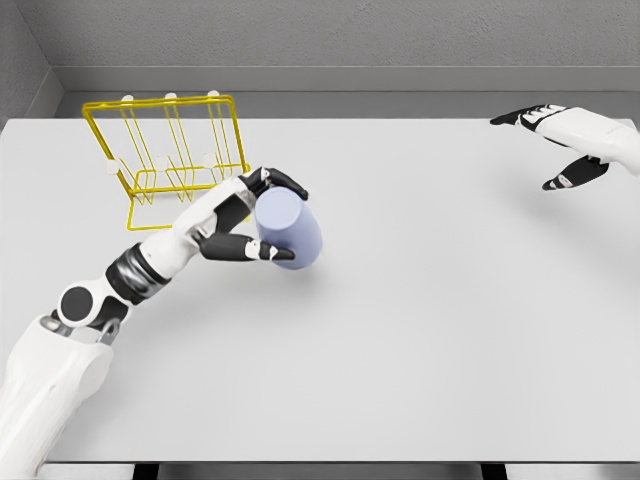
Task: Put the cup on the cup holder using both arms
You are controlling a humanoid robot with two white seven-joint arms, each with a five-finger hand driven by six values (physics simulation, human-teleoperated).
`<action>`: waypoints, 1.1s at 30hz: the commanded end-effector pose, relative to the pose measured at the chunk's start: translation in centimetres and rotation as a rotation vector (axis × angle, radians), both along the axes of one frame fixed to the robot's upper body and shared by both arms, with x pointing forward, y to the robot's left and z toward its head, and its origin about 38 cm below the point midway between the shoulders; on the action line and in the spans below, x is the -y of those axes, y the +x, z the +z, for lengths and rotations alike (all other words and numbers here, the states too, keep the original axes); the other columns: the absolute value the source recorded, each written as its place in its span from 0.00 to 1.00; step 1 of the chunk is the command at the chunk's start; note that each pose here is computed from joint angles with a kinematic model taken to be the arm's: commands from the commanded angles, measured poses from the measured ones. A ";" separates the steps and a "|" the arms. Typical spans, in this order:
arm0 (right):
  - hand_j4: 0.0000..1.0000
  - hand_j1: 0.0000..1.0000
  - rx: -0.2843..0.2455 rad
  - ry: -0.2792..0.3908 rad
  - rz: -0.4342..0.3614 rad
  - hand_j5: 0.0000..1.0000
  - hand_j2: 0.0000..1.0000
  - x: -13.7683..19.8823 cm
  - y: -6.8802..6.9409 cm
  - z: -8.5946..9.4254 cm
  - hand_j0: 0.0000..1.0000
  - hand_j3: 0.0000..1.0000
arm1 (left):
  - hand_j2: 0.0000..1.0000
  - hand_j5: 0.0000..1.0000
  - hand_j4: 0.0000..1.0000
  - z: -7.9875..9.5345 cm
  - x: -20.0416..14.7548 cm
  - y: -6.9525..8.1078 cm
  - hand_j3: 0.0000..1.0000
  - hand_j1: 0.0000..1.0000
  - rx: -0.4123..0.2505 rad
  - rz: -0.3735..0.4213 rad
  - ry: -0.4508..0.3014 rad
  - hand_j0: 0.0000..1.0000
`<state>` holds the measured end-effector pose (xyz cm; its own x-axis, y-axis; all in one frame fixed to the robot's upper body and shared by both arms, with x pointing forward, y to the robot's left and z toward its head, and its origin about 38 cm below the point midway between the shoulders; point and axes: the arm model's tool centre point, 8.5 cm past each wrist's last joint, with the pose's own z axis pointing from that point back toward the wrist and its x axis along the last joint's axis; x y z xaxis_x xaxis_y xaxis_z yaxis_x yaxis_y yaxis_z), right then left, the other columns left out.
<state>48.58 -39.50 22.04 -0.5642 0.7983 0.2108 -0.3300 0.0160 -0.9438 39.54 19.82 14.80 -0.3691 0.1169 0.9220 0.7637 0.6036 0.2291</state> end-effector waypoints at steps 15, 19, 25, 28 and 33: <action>1.00 1.00 0.003 0.006 -0.003 1.00 1.00 0.1 0.0 0.2 1.00 1.00 | 0.46 0.46 0.46 5.2 -11.3 -0.4 0.46 0.46 0.026 0.119 0.060 0.46; 1.00 1.00 0.003 0.005 -0.003 1.00 1.00 0.1 0.0 0.2 1.00 1.00 | 0.46 0.46 0.46 6.1 -12.2 0.3 0.46 0.46 0.045 0.145 0.054 0.46; 1.00 1.00 0.003 0.006 -0.002 1.00 1.00 0.0 0.0 0.1 1.00 1.00 | 0.46 0.46 0.46 7.5 -13.4 2.0 0.46 0.46 0.040 0.184 0.069 0.46; 1.00 1.00 0.003 0.006 -0.002 1.00 1.00 0.0 0.0 0.1 1.00 1.00 | 0.46 0.46 0.46 8.0 -13.7 1.9 0.46 0.46 0.046 0.182 0.062 0.46; 1.00 1.00 0.003 0.006 -0.002 1.00 1.00 0.0 0.0 0.1 1.00 1.00 | 0.46 0.46 0.46 8.3 -13.5 1.8 0.46 0.46 0.052 0.175 0.056 0.46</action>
<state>48.58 -39.46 22.08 -0.5656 0.7977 0.2094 -0.3288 0.0147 -0.9443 41.44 33.26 23.10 -0.4306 -0.0106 0.9025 0.6329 0.7093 0.3104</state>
